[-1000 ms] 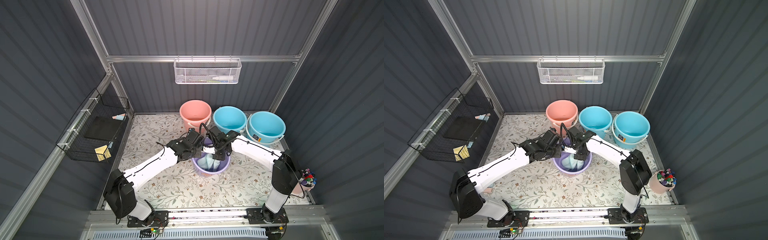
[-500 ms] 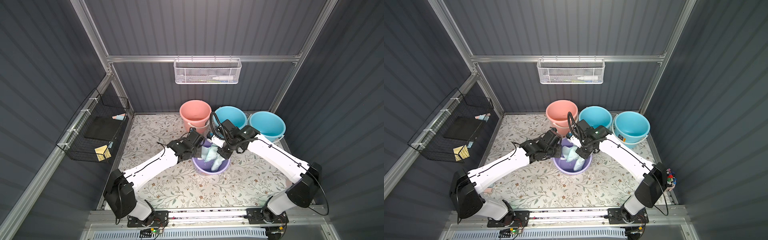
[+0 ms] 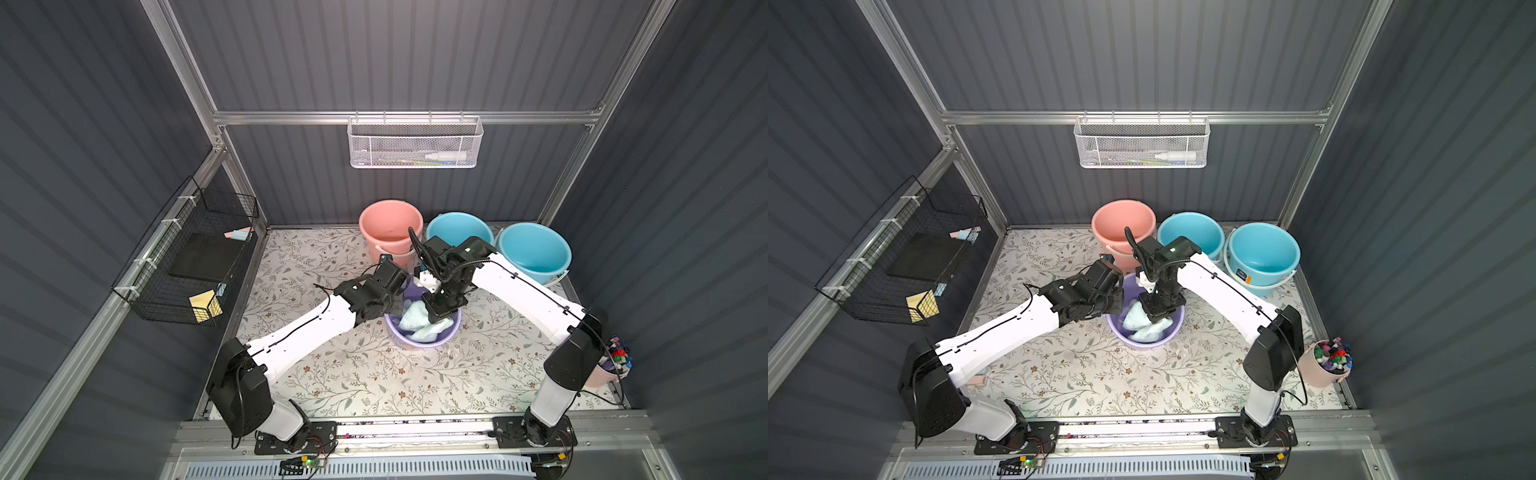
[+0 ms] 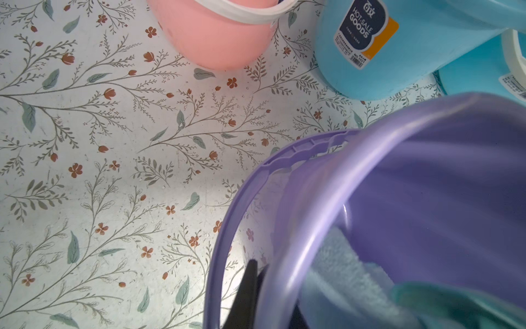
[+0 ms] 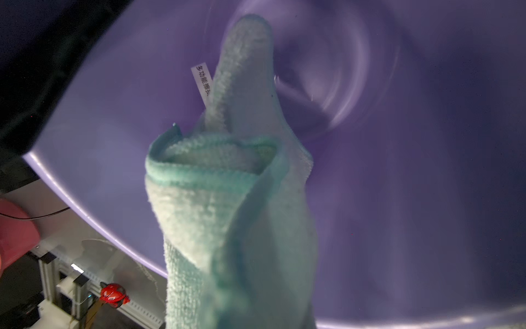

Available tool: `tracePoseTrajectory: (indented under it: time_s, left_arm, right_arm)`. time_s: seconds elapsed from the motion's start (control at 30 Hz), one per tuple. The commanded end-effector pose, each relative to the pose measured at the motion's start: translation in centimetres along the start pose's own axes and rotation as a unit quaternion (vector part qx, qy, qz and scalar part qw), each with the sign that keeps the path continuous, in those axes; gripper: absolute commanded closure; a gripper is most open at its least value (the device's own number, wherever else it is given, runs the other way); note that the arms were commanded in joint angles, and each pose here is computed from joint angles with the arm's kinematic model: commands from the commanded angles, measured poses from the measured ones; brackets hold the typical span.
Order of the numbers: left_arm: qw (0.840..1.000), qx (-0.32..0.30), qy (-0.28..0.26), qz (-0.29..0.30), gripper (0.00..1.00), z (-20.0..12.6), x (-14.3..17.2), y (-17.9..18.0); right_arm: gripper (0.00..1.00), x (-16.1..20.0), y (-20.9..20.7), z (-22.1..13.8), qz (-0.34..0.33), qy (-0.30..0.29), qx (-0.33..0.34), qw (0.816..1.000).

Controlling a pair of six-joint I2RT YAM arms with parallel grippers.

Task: Wipe the inside of the bucket with a cloth
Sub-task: Wipe the dirt from the inside of the bucket.

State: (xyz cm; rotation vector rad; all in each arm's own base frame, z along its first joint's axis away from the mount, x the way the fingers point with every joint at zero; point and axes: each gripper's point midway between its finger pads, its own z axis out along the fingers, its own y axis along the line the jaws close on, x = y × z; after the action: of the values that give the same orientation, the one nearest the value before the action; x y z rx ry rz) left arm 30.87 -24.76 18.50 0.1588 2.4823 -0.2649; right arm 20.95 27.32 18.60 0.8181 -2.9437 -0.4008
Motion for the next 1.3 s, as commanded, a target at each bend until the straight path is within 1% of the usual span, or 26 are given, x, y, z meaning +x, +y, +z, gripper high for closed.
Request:
tracePoseTrajectory:
  time_s: [0.0,0.27,0.33,0.43,0.47,0.63,0.77,0.9,1.0,1.13,1.27]
  left_arm:
    - [0.999,0.031,-0.039,-0.008,1.0,-1.9,-2.4,-1.2]
    - [0.999,0.034,-0.04,-0.009,1.0,-2.1,-2.5,-1.3]
    - [0.999,0.035,-0.039,-0.011,1.0,-2.1,-2.4,-1.4]
    - [0.999,0.036,-0.039,-0.013,1.0,-2.1,-2.4,-1.4]
    - [0.999,0.036,-0.039,-0.012,1.0,-2.0,-2.4,-1.4]
    - [0.998,0.039,-0.037,-0.013,1.0,-2.0,-2.3,-1.5]
    - [0.999,0.037,-0.038,-0.013,1.0,-2.0,-2.3,-1.4]
    - [0.998,0.038,-0.039,-0.015,1.0,-2.2,-2.3,-1.4]
    - [0.998,0.038,-0.04,-0.015,1.0,-2.2,-2.3,-1.3]
    - [0.998,0.036,-0.041,-0.015,1.0,-2.1,-2.3,-1.2]
    - [0.999,0.035,-0.04,-0.014,1.0,-2.1,-2.2,-1.2]
  right_arm:
    - [1.0,1.6,0.7,1.1,0.044,0.055,-0.009,0.997]
    - [1.0,-0.1,-0.1,5.7,0.072,0.081,0.001,0.994]
    - [1.0,-0.4,0.3,7.0,0.079,0.086,-0.018,0.993]
    - [1.0,-1.3,-0.2,9.0,0.09,0.082,-0.009,0.992]
    - [1.0,-1.7,-1.1,9.8,0.092,0.075,0.01,0.993]
    - [1.0,-2.9,-2.9,12.7,0.116,0.061,0.048,0.99]
    - [1.0,-4.0,-4.5,14.0,0.134,0.031,0.087,0.987]
    - [1.0,-4.4,-5.7,14.2,0.15,0.009,0.115,0.982]
    - [1.0,-4.6,-5.7,13.5,0.155,-0.01,0.121,0.98]
    - [1.0,-5.2,-4.7,10.8,0.148,-0.037,0.108,0.982]
    - [1.0,-4.8,-3.3,7.8,0.134,-0.043,0.082,0.987]
